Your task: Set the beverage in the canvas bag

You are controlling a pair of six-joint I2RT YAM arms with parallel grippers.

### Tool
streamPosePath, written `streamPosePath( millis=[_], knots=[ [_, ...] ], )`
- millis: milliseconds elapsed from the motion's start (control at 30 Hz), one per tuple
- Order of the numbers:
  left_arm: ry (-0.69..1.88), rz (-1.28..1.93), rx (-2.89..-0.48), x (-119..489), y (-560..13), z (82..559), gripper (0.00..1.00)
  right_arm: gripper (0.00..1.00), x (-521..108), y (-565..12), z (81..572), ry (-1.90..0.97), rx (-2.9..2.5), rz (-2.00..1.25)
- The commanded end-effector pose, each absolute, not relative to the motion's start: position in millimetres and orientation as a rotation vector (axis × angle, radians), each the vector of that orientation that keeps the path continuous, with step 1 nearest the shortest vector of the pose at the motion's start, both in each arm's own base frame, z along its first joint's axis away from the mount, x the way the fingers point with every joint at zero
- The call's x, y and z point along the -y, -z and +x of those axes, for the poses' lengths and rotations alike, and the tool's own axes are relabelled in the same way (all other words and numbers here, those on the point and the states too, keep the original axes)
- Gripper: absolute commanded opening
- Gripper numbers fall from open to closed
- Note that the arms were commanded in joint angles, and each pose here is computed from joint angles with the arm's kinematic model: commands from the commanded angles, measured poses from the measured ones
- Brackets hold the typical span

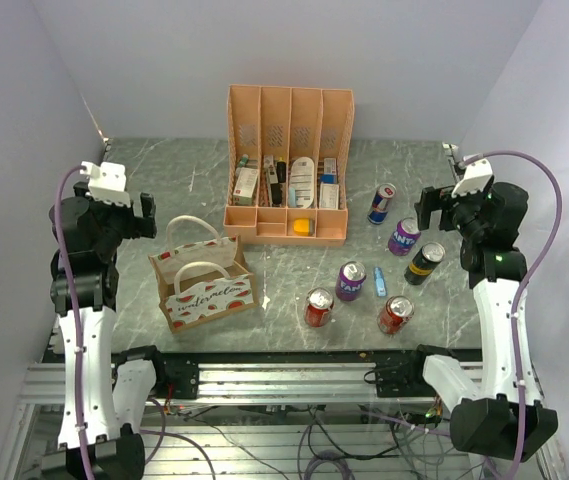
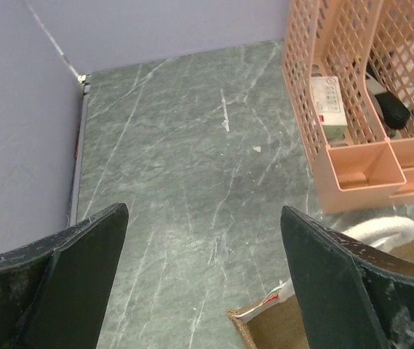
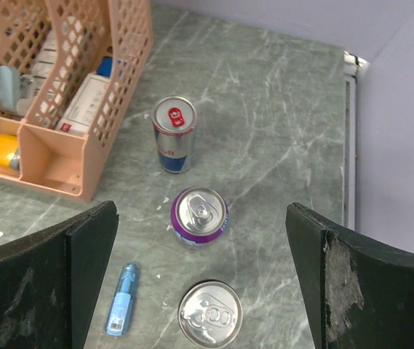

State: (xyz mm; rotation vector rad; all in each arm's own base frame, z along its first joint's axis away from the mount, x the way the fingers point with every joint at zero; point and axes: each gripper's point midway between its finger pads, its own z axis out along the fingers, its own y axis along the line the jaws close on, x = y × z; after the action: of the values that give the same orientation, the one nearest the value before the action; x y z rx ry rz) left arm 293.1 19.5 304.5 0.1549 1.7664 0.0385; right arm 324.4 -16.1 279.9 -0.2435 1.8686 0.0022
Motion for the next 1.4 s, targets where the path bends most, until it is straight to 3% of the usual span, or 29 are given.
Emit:
streamPosePath(
  millis=[0,467,600,767,933,1200,1300,1333,1367],
  knots=[
    [0.007,0.371,-1.778,-3,-293,297,0.97,1.0,-1,-287,325,-0.078,-1.842,-0.364],
    [0.179,0.987,-2.034,35,-209,271,0.82,1.0,-29,-260,322,-0.255,-1.846,-0.479],
    [-0.023,1.018,-2.109,9,-218,282,0.74,1.0,-31,-256,319,-0.261,-1.846,-0.49],
    [-0.258,1.12,-2.166,-24,-253,265,0.8,1.0,-34,-253,319,-0.283,-1.851,-0.5],
    [-0.075,1.254,-2.132,3,-271,232,0.83,1.0,-35,-249,319,-0.293,-1.859,-0.507],
    [0.161,1.197,-2.042,67,-268,268,0.77,1.0,-40,-250,316,-0.321,-1.848,-0.52],
    [0.153,1.21,-2.064,89,-252,284,0.73,1.0,-42,-250,315,-0.334,-1.843,-0.521],
    [0.15,1.207,-2.079,95,-246,288,0.67,1.0,-43,-251,314,-0.339,-1.838,-0.526],
    [0.157,1.208,-2.091,102,-242,290,0.52,1.0,-44,-251,313,-0.342,-1.833,-0.531]
  ],
)
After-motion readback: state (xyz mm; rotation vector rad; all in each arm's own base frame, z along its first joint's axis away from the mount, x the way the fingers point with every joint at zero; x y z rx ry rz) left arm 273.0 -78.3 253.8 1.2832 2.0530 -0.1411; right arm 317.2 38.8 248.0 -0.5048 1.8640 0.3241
